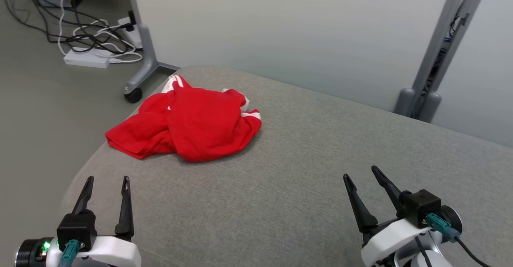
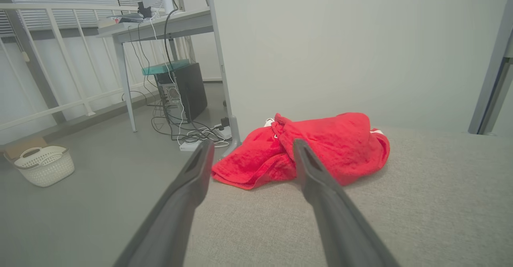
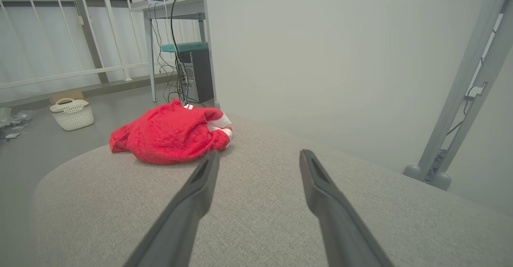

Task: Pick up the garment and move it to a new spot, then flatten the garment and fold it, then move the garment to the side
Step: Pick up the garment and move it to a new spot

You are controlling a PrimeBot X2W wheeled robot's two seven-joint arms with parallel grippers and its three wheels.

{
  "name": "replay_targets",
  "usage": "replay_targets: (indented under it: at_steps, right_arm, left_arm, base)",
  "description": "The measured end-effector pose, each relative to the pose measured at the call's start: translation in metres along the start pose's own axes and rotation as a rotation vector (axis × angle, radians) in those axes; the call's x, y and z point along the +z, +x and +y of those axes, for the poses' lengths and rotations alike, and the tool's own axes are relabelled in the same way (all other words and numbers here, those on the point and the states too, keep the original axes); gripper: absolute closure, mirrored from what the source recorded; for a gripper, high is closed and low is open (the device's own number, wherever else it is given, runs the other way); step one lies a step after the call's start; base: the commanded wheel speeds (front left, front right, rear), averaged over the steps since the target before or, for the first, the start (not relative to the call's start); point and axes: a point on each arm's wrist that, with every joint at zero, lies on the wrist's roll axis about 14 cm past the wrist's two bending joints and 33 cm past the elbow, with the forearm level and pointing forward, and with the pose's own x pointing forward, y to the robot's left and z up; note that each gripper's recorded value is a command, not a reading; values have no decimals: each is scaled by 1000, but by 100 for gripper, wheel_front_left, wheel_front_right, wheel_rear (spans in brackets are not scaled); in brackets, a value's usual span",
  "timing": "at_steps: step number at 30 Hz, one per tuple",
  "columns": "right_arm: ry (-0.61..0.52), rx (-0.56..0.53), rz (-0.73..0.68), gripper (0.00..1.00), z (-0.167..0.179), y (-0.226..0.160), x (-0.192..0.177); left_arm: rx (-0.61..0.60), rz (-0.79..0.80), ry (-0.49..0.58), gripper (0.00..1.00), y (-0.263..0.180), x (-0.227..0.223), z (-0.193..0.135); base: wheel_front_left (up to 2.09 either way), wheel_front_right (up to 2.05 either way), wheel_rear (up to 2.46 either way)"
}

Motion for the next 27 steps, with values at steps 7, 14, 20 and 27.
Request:
replay_targets:
  at_steps: [7,14,20,27]
  right_arm:
    - [13,48,7,0,15,9,-2]
    - [14,70,14,0,21,14,-4]
    - [10,74,13,0,22,16,-3]
    - [14,48,15,0,14,10,-4]
  left_arm:
    - [56,28,-13,0,-12,-4,19]
    - [85,25,-18,0,-14,-3,26]
    - [70,10,-26,0,-14,0,20]
    - [-19,-27,-34,0,5,14,0]
  base:
    - [0,0,0]
    - [0,0,0]
    - [0,0,0]
    - [0,0,0]
